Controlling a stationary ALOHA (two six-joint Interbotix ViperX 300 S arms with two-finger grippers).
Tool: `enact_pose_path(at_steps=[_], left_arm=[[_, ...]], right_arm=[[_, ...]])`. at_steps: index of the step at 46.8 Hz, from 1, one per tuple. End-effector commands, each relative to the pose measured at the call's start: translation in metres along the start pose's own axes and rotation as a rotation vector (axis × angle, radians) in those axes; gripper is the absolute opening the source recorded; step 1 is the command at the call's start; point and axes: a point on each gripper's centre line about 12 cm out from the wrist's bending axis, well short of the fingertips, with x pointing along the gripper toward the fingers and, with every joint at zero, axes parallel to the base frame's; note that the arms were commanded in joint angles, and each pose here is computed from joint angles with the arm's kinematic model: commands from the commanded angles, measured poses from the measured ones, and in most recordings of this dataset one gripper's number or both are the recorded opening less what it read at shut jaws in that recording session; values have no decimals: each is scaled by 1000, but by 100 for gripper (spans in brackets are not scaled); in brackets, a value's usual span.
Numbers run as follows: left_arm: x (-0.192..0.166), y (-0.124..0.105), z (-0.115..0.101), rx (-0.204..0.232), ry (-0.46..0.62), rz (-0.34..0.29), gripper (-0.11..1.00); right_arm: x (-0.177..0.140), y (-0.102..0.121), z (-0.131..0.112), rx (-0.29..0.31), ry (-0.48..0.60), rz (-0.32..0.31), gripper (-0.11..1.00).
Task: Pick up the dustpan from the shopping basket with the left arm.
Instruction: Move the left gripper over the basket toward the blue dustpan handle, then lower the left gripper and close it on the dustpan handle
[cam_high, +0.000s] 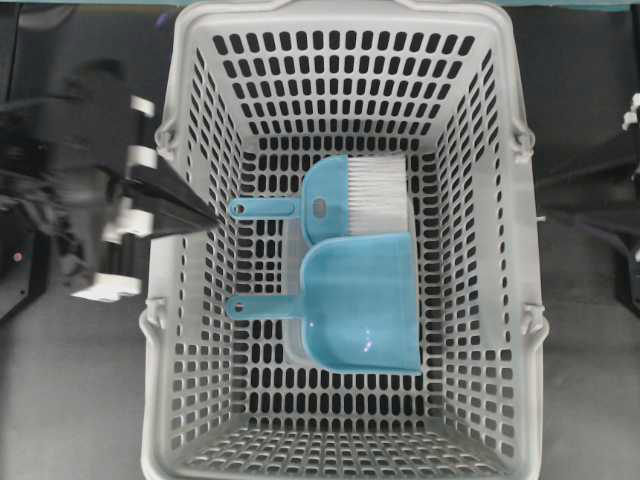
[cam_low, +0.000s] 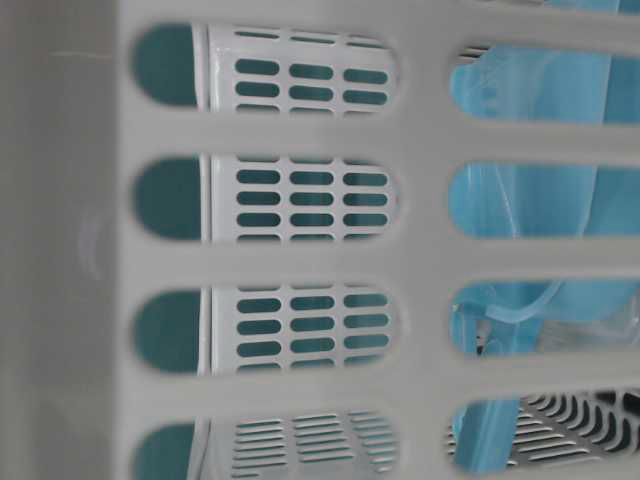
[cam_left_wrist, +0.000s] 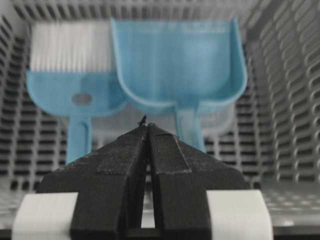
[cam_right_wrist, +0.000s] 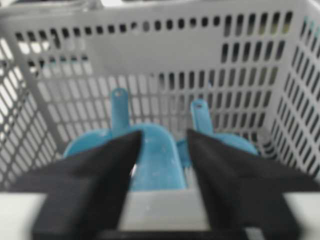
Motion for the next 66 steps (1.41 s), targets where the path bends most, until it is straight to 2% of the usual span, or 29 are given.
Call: enact_pose_path(at_steps=[1,3,6,9,13,20,23,25,29,37,46,53,61,66], left_arm=[[2,-2,15,6,8,0,0],[6,-2,16,8,26,2,0],[12,-2,18,8,56,4,1],[18,-2,19,8,102,8,5],[28,-4,17,12,174,11,24],[54,-11,11,26,330,13,70],[68,-14,9,25,375,13,84],[77,-17,6,31,395,8,89],[96,-24,0,53,439,2,90],[131,-34,-17,67,523,-2,90],[154,-35,-34,86,590,0,90],[170,-35,-44,85,604,1,90],[176,-36,-46,64,590,4,89],[175,-37,-44,47,584,8,83]], right_arm=[[0,0,9,0,-18,-1,50],[0,0,9,2,-17,-1,64],[0,0,9,0,-15,-1,77],[-1,0,9,3,-17,0,82],[-1,0,10,5,-23,0,81],[-1,0,11,8,-32,0,80],[-2,0,11,6,-32,0,80],[-1,0,10,9,-31,0,80],[-2,0,9,9,-29,0,80],[-1,0,8,9,-29,0,79],[-2,1,7,10,-29,6,79],[-1,3,4,8,-21,13,79],[-1,2,1,13,-16,13,79],[-1,3,-1,15,-16,16,79]])
